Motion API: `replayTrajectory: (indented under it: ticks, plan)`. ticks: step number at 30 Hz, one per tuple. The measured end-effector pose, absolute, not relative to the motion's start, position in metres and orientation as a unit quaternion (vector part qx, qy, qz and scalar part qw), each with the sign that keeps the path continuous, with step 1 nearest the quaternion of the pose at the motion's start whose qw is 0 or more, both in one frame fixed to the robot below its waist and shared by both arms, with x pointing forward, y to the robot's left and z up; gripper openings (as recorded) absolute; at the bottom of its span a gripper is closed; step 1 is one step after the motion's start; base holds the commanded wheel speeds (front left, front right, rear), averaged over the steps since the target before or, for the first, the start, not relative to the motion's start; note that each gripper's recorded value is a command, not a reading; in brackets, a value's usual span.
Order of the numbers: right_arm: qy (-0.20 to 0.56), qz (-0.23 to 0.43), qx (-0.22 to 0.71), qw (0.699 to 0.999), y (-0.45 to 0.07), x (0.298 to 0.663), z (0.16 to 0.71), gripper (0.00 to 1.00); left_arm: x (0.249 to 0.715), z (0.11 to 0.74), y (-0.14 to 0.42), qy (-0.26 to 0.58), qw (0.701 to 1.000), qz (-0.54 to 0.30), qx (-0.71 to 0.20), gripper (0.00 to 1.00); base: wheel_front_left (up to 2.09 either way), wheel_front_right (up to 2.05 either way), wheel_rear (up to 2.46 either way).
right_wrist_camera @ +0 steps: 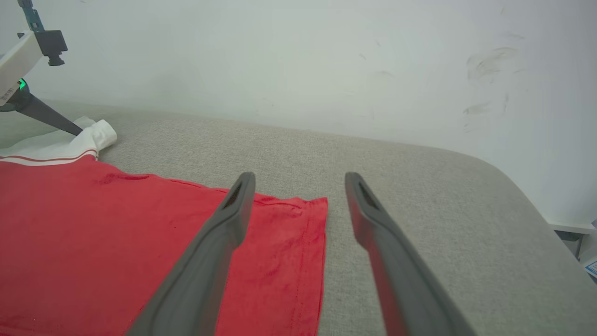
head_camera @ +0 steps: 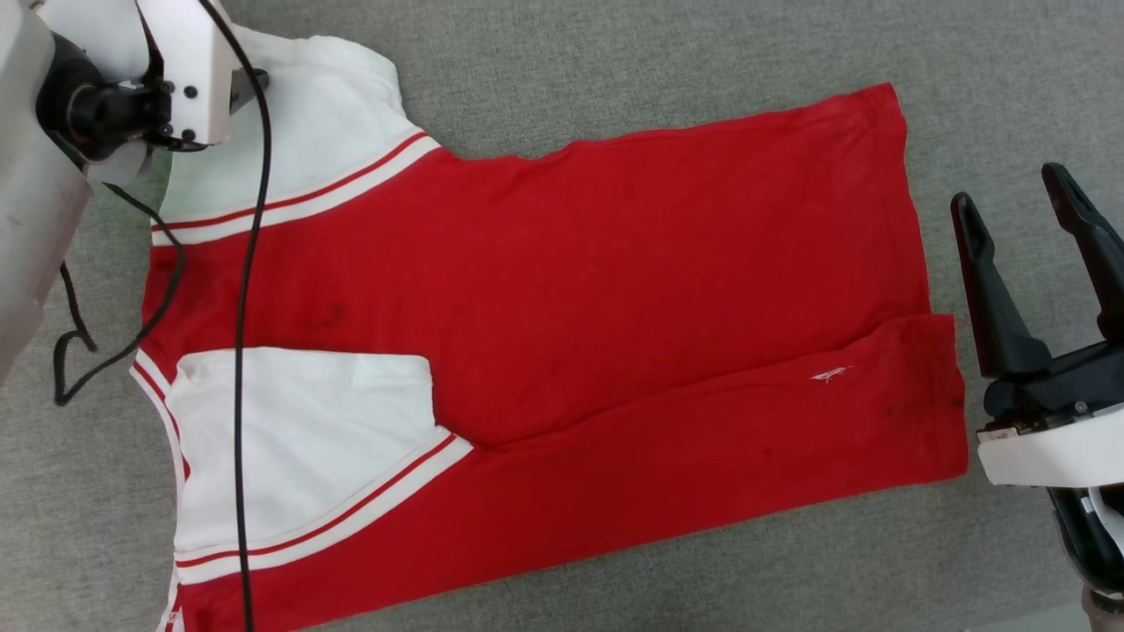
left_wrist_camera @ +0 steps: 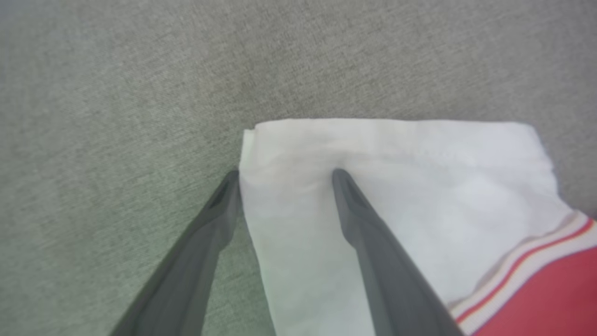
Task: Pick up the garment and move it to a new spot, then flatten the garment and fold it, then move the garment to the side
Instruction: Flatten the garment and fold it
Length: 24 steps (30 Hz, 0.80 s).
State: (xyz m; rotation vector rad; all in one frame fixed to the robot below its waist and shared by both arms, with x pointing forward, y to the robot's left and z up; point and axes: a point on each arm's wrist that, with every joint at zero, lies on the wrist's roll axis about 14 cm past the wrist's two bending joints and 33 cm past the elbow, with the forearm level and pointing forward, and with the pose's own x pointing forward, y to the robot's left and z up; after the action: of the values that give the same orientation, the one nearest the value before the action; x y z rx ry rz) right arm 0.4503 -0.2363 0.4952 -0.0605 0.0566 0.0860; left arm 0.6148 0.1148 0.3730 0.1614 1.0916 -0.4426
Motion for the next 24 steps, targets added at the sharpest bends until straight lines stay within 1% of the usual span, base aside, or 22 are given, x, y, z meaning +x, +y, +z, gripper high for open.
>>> replayTrajectory:
  ticks: [5, 7, 10, 13, 17, 21, 24]
  plan:
    - [0.034, 0.042, -0.027, 0.998, -0.237, 0.452, 0.488, 1.0, 0.611, 0.362, 0.114, 0.53, 0.816, -0.216, 0.083, 1.0, 0.0, 0.0, 0.0]
    - [0.035, 0.043, -0.026, 0.998, -0.237, 0.453, 0.488, 1.0, 0.611, 0.362, 0.114, 0.531, 0.814, -0.219, 0.09, 0.0, 0.0, 0.0, 0.0]
    - [0.027, 0.044, -0.025, 0.998, -0.238, 0.457, 0.492, 1.0, 0.611, 0.363, 0.115, 0.524, 0.816, -0.221, 0.101, 0.0, 0.0, 0.0, 0.0]
    - [0.003, 0.044, -0.04, 0.998, -0.243, 0.462, 0.508, 1.0, 0.608, 0.368, 0.11, 0.513, 0.82, -0.232, 0.102, 0.0, 0.0, 0.0, 0.0]
    - [-0.013, 0.05, -0.069, 0.996, -0.253, 0.471, 0.532, 1.0, 0.604, 0.382, 0.108, 0.48, 0.836, -0.243, 0.111, 0.0, 0.0, 0.0, 0.0]
    - [0.013, 0.07, -0.077, 0.995, -0.254, 0.483, 0.544, 1.0, 0.601, 0.41, 0.096, 0.432, 0.856, -0.264, 0.101, 0.0, 0.0, 0.0, 0.0]
    - [0.075, 0.093, -0.096, 0.988, -0.254, 0.492, 0.535, 1.0, 0.597, 0.431, 0.093, 0.397, 0.868, -0.276, 0.109, 0.0, 0.0, 0.0, 0.0]
